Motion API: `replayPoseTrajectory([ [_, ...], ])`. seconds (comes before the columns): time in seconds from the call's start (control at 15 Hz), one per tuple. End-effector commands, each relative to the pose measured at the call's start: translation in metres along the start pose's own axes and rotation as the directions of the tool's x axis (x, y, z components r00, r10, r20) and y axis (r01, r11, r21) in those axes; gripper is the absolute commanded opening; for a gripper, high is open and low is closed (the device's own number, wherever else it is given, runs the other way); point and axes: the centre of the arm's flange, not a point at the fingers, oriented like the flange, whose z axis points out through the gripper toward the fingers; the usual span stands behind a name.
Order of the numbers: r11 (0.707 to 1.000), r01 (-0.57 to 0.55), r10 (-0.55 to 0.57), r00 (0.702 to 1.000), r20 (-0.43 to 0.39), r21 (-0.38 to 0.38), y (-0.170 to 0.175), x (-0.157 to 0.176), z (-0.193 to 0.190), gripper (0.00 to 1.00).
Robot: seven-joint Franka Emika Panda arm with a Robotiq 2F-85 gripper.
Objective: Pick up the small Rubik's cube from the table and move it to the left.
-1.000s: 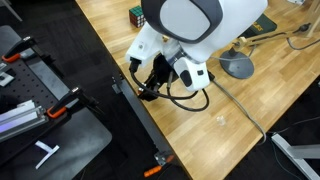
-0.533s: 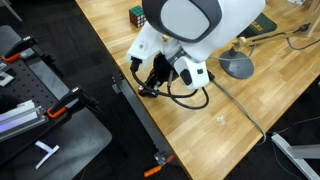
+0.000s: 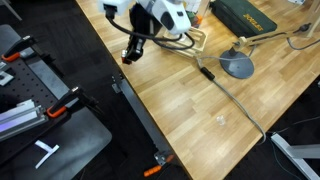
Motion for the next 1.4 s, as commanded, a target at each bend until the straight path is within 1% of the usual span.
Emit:
replayPoseTrajectory([
  [0.0, 0.987, 0.144, -0.148, 0.987, -0.064, -0.066, -0.038, -0.041, -0.012, 0.08],
  [0.2, 0.958, 0.242, -0.261, 0.958, -0.121, -0.150, -0.087, -0.055, -0.016, 0.08],
  [0.33, 0.934, 0.297, -0.327, 0.935, -0.140, -0.199, -0.115, -0.059, -0.010, 0.08],
  [0.53, 0.909, 0.370, -0.388, 0.919, -0.067, -0.189, -0.139, -0.064, -0.004, 0.08],
  [0.6, 0.922, 0.337, -0.360, 0.927, -0.104, -0.191, -0.134, -0.072, -0.002, 0.33],
  [0.73, 0.914, 0.355, -0.378, 0.921, -0.095, -0.196, -0.139, -0.070, 0.001, 0.33],
  [1.07, 0.912, 0.360, -0.382, 0.920, -0.092, -0.196, -0.138, -0.068, 0.000, 0.33],
  [1.13, 0.912, 0.360, -0.382, 0.920, -0.092, -0.196, -0.138, -0.068, 0.001, 0.08],
  [1.33, 0.895, 0.385, -0.413, 0.906, -0.092, -0.224, -0.148, -0.049, 0.001, 0.08],
])
